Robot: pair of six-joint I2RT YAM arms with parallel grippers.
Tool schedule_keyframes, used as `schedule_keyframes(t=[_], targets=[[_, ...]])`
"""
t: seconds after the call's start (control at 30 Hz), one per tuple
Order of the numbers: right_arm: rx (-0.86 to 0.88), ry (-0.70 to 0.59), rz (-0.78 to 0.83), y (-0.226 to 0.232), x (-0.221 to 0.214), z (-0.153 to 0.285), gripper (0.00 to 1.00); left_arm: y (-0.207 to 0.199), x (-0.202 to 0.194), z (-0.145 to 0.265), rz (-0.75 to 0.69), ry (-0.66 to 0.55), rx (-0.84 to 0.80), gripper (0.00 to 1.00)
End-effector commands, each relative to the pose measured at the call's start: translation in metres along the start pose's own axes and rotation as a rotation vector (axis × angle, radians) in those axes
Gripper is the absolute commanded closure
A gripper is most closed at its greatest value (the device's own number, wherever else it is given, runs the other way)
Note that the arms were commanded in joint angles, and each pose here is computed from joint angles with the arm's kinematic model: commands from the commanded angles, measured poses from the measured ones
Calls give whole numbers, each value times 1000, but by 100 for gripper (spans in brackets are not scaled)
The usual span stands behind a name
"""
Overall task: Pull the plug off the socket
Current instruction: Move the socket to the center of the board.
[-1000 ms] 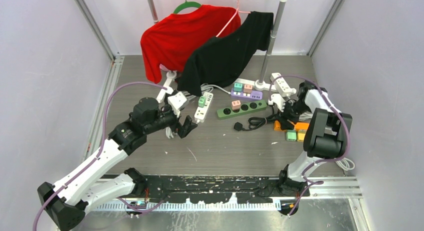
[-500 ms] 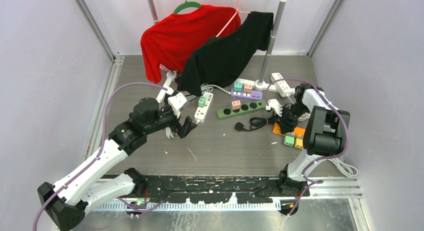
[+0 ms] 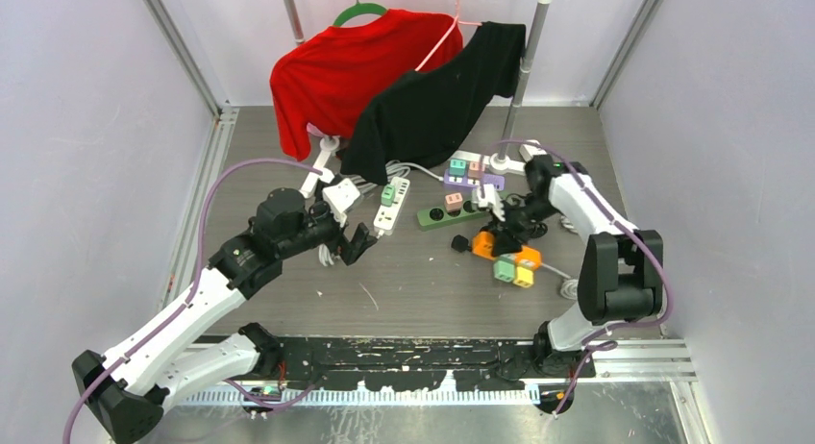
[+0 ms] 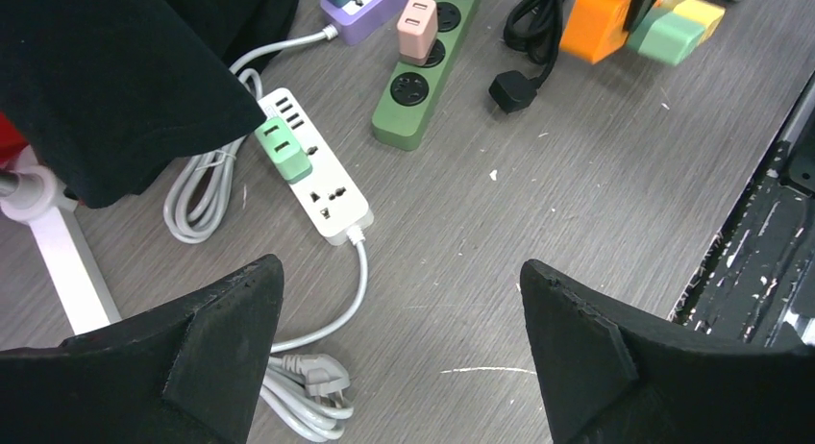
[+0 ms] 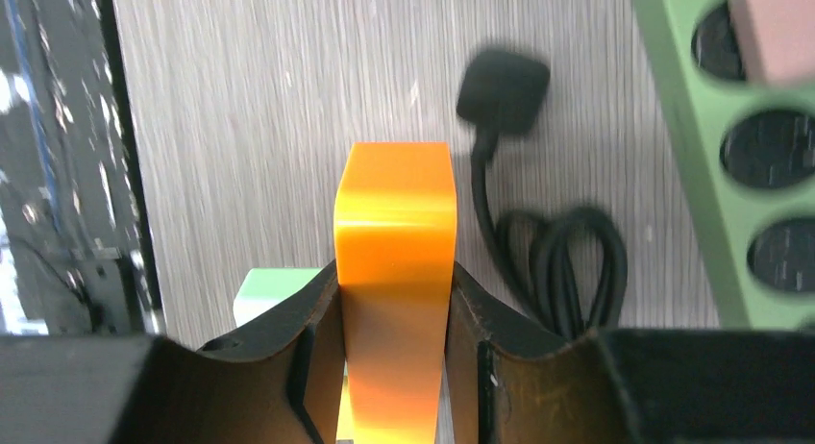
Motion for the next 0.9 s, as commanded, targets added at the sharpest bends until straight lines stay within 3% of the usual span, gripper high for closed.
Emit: schedule_keyframes(t=[0.0, 0.13, 0.4, 0.47, 0.53, 0.63, 0.87], targets=[[-7, -196, -101, -15, 58, -39, 96, 4, 14, 6, -53, -91, 38, 8], [65, -133, -130, -14, 91, -87, 96, 9, 15, 10, -78, -119, 79, 8], [-36, 70, -191, -19, 129, -152, 89, 14, 15, 18, -135, -189, 118, 8], [-32, 111, -172, -14, 131, -162, 80, 14, 14, 20, -145, -200, 119, 8], [0, 126, -157, -8, 133, -166, 61, 14, 14, 21, -152, -211, 122, 8], [26, 111, -162, -3, 139, -161, 46, 13, 14, 22, -156, -218, 112, 8], [81, -5, -108, 5, 147, -111, 32, 3, 12, 21, -172, -221, 7, 7]])
Point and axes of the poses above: each gripper's point midway between its finger pads, its own z axis back along the fingers, its own y axis along the line the jaws close on, x = y × z, the point moved 8 cm from there along z, back along the fingers, and after that the axes turned 14 degrees about z, right-handed, at the moved point
